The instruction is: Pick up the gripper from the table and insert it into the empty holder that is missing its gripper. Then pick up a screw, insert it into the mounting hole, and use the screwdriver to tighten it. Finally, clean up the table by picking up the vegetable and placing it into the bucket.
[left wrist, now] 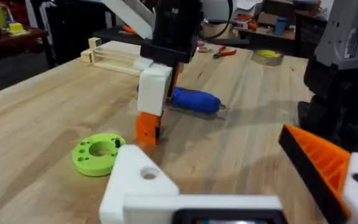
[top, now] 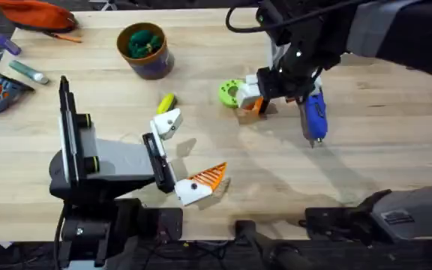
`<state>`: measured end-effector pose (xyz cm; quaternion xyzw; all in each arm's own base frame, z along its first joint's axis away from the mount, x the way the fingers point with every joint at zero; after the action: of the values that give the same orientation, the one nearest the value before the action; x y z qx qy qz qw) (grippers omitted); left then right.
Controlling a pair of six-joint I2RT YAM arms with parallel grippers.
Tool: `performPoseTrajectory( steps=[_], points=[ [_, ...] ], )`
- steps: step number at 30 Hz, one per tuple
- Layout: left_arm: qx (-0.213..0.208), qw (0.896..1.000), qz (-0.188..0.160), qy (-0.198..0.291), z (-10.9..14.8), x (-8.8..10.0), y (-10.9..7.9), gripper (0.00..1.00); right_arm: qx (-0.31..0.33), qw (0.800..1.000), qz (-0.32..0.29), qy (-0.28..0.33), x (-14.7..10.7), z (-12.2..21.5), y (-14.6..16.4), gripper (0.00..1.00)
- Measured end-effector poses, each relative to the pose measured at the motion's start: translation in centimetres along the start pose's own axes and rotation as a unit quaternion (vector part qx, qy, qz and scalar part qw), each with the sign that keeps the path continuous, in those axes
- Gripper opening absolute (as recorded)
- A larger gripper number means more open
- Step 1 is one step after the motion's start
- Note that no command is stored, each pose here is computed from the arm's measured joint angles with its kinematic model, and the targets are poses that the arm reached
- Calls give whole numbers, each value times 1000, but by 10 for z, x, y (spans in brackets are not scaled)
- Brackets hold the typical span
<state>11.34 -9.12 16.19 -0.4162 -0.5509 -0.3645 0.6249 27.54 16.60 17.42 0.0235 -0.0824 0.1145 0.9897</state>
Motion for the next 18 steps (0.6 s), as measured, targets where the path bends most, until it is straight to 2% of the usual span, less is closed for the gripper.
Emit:
performPoseTrajectory(
  steps=[6,13,16,18],
  points=[
    [0,1000,0,0,0,0,0,986,1,1000,-10,25,5,-3,-3,947],
    [0,1000,0,0,0,0,0,987,4,1000,-14,22,17,-4,-1,937],
    [0,1000,0,0,0,0,0,986,1,999,-14,31,18,-10,-1,893],
    [0,1000,0,0,0,0,0,986,0,999,-13,39,18,-15,-1,825]
  ],
)
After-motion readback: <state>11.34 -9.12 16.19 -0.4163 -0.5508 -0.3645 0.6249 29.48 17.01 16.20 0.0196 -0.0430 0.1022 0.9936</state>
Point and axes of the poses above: each hand's point on the last joint's axis, 136 mm out from that joint toward the fingers, its own z axis back along the fingers, its own y axis along the line the jaws close on, x = y × z, the point moved 7 cm from there along z, back along the fingers, and after that the axes turned 4 degrees about z, right-handed, at the moved point
